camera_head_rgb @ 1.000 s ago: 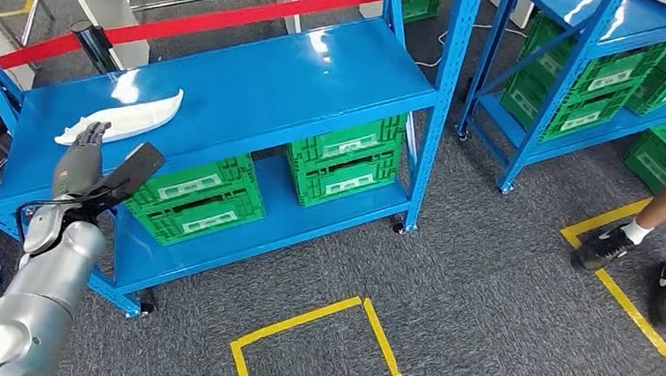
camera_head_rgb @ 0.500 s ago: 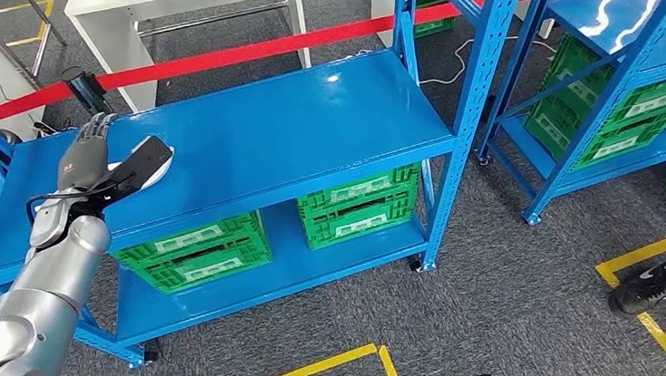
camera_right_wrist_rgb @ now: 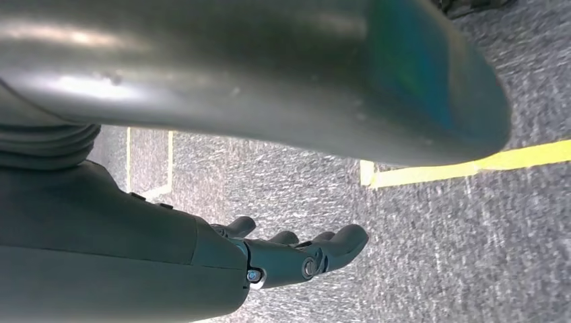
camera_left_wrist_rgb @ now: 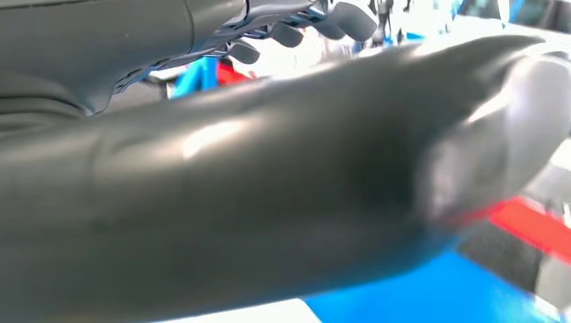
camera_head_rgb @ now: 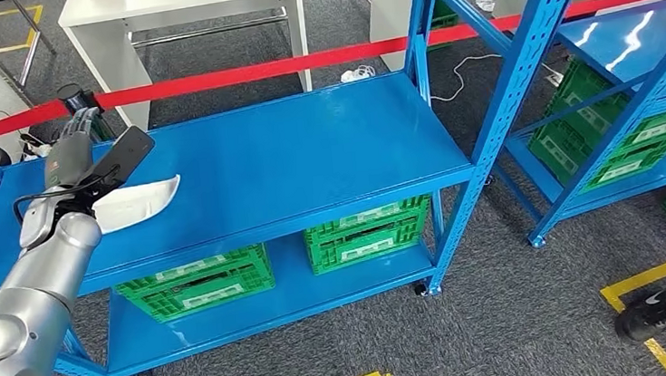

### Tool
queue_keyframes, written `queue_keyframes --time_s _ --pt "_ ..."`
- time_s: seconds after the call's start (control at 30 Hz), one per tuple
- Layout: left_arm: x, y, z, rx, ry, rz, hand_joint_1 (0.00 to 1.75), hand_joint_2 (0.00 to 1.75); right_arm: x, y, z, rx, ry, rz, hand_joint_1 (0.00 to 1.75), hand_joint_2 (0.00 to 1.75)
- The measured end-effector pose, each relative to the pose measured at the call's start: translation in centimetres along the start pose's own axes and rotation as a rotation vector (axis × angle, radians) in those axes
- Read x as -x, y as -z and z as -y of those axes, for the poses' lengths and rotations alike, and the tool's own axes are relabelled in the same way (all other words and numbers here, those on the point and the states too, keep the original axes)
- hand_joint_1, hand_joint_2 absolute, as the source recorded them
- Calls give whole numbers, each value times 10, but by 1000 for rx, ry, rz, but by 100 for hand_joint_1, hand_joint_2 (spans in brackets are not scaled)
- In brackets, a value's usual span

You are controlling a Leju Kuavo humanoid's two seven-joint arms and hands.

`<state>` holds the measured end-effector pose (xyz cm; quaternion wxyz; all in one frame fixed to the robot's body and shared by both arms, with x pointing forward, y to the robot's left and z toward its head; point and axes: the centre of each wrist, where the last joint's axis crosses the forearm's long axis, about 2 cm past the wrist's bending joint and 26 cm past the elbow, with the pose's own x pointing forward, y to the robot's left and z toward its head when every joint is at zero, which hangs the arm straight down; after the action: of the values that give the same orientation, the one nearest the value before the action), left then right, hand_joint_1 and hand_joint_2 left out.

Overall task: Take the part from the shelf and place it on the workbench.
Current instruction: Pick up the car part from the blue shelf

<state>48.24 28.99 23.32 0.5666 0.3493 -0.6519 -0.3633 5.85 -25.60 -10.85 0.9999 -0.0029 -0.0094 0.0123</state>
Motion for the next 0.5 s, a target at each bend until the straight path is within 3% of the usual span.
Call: queue_keyframes --time_s 0.03,0.5 --pt "-1 0 1 26 -12 -3 0 175 0 0 0 0 0 0 0 0" --pt "-1 -1 8 258 -32 -16 0 175 2 0 1 -1 7 -7 0 0"
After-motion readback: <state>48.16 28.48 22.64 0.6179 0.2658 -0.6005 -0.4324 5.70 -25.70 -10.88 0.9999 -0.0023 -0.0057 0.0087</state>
